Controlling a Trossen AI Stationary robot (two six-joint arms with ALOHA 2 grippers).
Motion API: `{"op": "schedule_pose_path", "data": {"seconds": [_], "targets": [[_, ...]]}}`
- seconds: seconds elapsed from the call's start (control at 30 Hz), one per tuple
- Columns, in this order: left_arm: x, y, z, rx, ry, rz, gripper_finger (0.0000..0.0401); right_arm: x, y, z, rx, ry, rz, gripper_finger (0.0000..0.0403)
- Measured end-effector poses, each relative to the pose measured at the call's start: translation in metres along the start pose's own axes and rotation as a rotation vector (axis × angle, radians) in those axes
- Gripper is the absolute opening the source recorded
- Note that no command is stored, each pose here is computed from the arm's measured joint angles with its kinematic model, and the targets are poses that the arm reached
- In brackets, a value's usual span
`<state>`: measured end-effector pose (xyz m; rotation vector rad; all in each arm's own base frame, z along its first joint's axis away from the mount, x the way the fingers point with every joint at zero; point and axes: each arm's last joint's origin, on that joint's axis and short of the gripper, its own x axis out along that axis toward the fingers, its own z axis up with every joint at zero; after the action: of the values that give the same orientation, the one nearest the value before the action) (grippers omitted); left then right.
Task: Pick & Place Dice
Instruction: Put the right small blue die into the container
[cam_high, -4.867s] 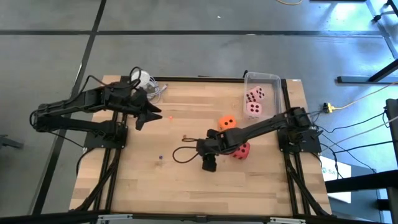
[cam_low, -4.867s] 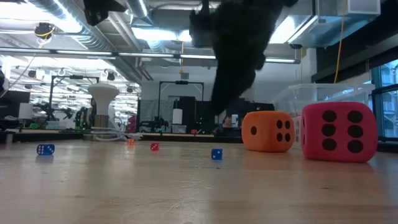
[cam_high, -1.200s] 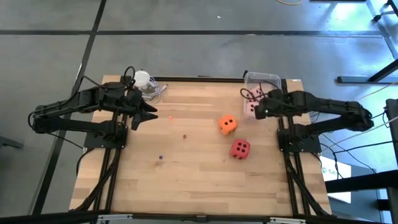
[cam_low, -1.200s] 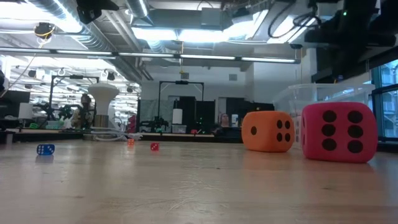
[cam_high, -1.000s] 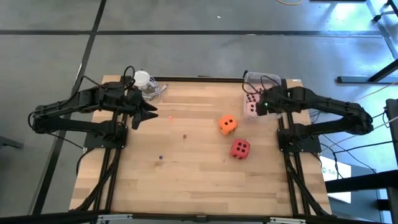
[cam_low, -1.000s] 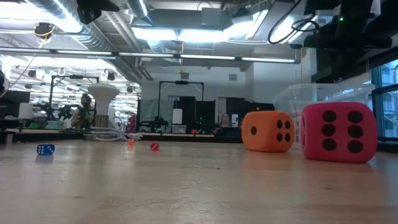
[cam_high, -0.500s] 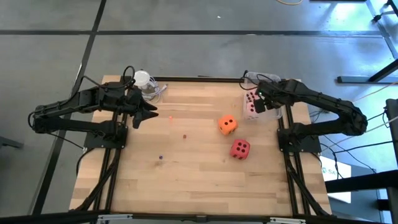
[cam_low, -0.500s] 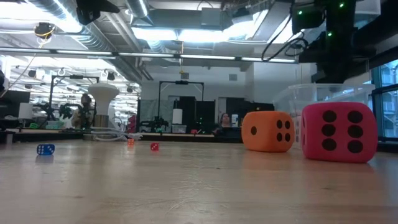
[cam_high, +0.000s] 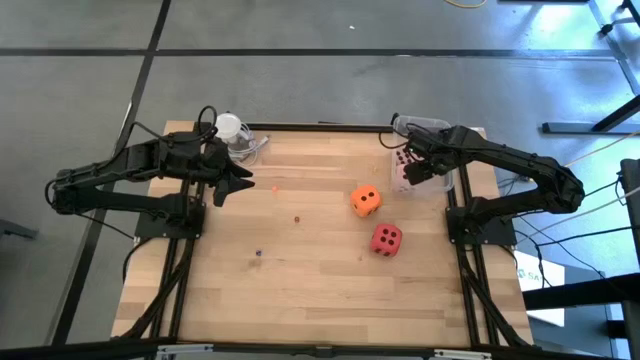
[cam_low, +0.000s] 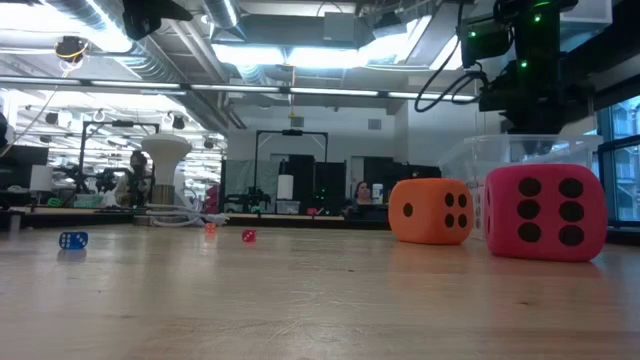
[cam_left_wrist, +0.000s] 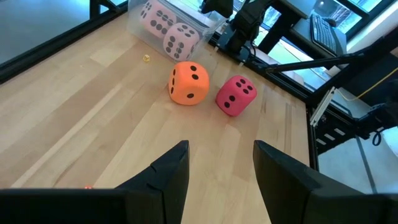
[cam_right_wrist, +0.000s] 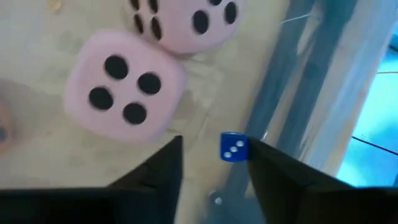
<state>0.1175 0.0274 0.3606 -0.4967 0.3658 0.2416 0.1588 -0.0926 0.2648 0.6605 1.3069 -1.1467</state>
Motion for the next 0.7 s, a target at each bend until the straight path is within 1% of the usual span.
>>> {"op": "schedule_pose_path", "data": {"seconds": [0.13, 0.2, 0.27, 0.3, 0.37, 0.4, 0.47, 0.57, 0.63, 0.67, 0.7], "targets": [[0.0000, 0.0000, 0.0000, 0.000, 0.000, 0.000, 0.0168, -0.0001, 0.0015, -0.0012, -0.026, 0.040, 0.051, 0.0247], [0.0000, 0.0000, 0.0000, 0.000, 0.000, 0.001, 0.0168, -0.0001, 0.0016, -0.0014, -0.027, 0.046, 0.055, 0.0270], [0.0000, 0.0001, 0.0000, 0.000, -0.001, 0.003, 0.0168, -0.0001, 0.0001, -0.0020, -0.005, 0.040, 0.025, 0.0283], [0.0000, 0.0001, 0.0001, 0.000, -0.002, 0.004, 0.0168, -0.0002, 0.0011, -0.0016, -0.004, 0.038, 0.039, 0.0287], [0.0000, 0.0001, 0.0001, 0.000, -0.002, 0.004, 0.0168, -0.0011, 0.0062, 0.0018, -0.030, 0.017, 0.122, 0.0290], [0.0000, 0.0001, 0.0000, 0.000, -0.002, 0.004, 0.0168, -0.0016, 0.0065, 0.0024, -0.025, 0.004, 0.118, 0.0289], [0.0000, 0.0001, 0.0001, 0.000, -0.002, 0.004, 0.0168, -0.0012, 0.0034, 0.0008, 0.025, -0.002, 0.058, 0.0286], [0.0000, 0.0001, 0.0000, 0.000, -0.002, 0.004, 0.0168, -0.0010, 0.0073, 0.0055, 0.006, -0.022, 0.127, 0.0278], [0.0000, 0.0001, 0.0000, 0.001, -0.002, 0.004, 0.0168, 0.0002, 0.0028, 0.0033, 0.042, -0.007, 0.065, 0.0271], [0.0000, 0.0001, 0.0001, 0.001, -0.002, 0.004, 0.0168, 0.0011, 0.0033, 0.0037, 0.052, -0.006, 0.070, 0.0268], [0.0000, 0.0001, 0.0001, 0.002, -0.002, 0.004, 0.0168, 0.0022, 0.0056, 0.0053, 0.046, -0.005, 0.108, 0.0266]]}}
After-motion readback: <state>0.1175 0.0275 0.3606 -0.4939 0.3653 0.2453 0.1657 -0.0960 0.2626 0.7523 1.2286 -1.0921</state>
